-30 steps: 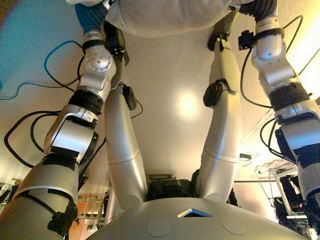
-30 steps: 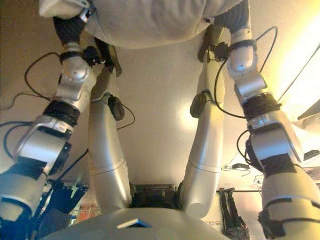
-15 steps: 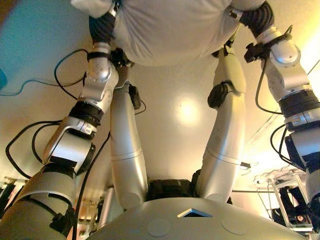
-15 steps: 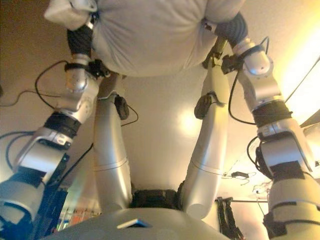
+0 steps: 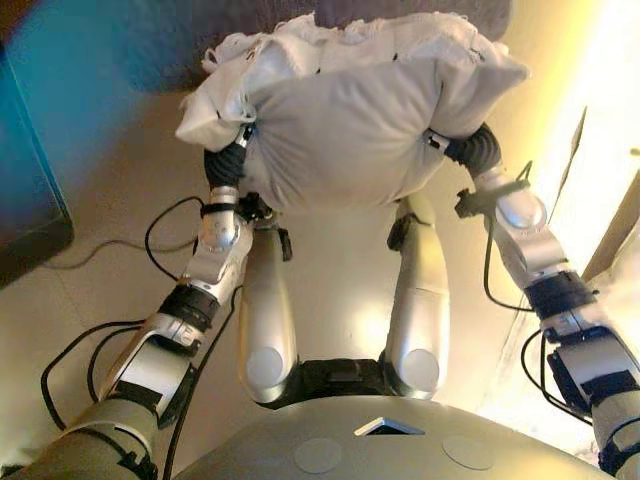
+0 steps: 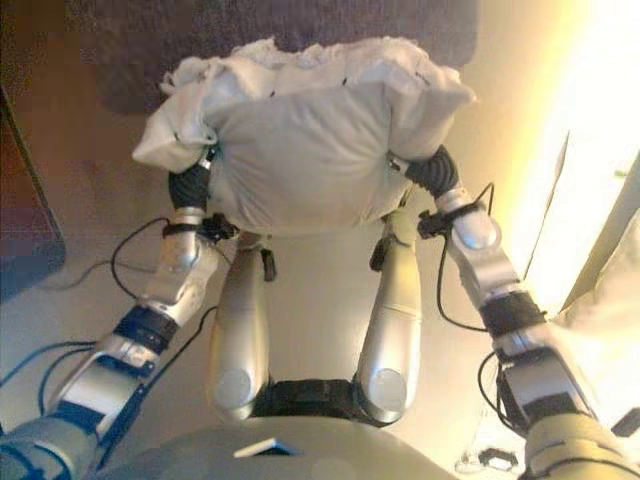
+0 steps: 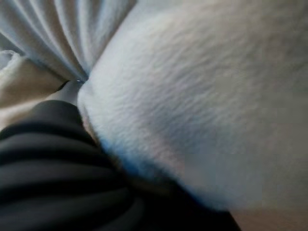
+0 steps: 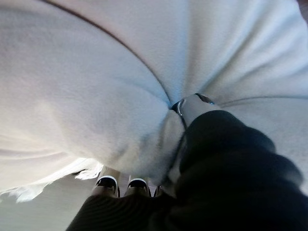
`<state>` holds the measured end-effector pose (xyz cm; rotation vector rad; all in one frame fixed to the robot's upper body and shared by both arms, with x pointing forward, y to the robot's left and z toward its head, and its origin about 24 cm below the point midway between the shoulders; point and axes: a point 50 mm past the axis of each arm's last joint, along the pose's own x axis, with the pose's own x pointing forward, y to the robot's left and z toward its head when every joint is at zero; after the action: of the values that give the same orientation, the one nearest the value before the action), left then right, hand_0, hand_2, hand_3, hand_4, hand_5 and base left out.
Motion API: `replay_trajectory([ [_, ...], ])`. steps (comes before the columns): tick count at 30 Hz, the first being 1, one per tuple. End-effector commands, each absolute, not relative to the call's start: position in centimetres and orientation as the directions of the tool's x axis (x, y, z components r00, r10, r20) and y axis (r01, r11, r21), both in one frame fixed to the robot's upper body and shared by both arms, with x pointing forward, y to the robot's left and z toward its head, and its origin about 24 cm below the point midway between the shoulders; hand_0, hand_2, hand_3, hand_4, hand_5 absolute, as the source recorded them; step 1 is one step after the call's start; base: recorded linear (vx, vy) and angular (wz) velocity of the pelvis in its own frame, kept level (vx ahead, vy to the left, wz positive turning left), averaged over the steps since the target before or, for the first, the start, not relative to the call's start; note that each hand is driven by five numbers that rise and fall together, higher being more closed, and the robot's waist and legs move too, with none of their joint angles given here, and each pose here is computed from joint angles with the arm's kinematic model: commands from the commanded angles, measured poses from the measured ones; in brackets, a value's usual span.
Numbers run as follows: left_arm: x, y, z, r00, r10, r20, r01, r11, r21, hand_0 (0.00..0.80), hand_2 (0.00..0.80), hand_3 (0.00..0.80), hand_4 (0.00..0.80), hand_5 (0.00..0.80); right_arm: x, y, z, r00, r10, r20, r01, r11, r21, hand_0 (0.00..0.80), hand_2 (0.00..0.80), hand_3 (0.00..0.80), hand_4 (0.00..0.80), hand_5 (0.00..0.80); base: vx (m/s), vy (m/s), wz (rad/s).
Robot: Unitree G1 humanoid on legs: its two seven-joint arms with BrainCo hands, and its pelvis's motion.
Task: Pick up the cushion and take it to the sofa
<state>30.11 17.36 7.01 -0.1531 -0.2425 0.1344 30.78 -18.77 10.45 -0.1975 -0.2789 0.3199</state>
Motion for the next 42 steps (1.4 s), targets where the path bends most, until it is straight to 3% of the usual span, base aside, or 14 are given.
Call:
replay_trajectory([
  [1, 28.7, 14.0, 12.9, 0.843, 0.010, 0.537, 0.142, 0.960, -0.241, 0.800, 0.800, 0.800, 0.800, 0.800, 27.6, -13.9, 15.5, 0.674, 0.474, 0.566, -0.400, 0.879, -0.260, 0.800, 0.800, 0.800, 0.800, 0.800, 0.089, 0.027, 0.00],
  [9, 24.2, 16.7, 10.5, 0.862, -0.010, 0.506, 0.148, 0.961, -0.234, 0.800, 0.800, 0.800, 0.800, 0.800, 23.3, -14.8, 12.6, 0.764, 0.332, 0.554, -0.318, 0.940, -0.125, 0.800, 0.800, 0.800, 0.800, 0.800, 0.179, -0.050, 0.21],
  [15, 21.3, 16.6, 9.1, 0.887, -0.023, 0.462, 0.171, 0.944, -0.282, 0.800, 0.800, 0.800, 0.800, 0.800, 21.6, -14.4, 11.8, 0.775, 0.383, 0.502, -0.374, 0.919, -0.124, 0.800, 0.800, 0.800, 0.800, 0.800, 0.241, -0.060, 0.32],
  [27, 20.6, 17.4, 7.9, 0.934, -0.071, 0.351, 0.171, 0.950, -0.262, 0.800, 0.800, 0.800, 0.800, 0.800, 20.7, -15.7, 9.9, 0.865, 0.338, 0.371, -0.342, 0.938, -0.057, 0.800, 0.800, 0.800, 0.800, 0.800, 0.037, -0.043, 0.02],
  [37, 21.0, 18.0, 8.0, 0.935, -0.088, 0.344, 0.180, 0.953, -0.245, 0.800, 0.800, 0.800, 0.800, 0.800, 21.0, -15.6, 9.5, 0.876, 0.317, 0.364, -0.321, 0.946, -0.051, 0.800, 0.800, 0.800, 0.800, 0.800, -0.037, -0.114, 0.00],
  [42, 20.9, 18.5, 8.3, 0.934, -0.025, 0.356, 0.130, 0.953, -0.275, 0.800, 0.800, 0.800, 0.800, 0.800, 21.4, -15.4, 9.5, 0.866, 0.351, 0.356, -0.348, 0.934, -0.077, 0.800, 0.800, 0.800, 0.800, 0.800, -0.034, -0.120, -0.02],
])
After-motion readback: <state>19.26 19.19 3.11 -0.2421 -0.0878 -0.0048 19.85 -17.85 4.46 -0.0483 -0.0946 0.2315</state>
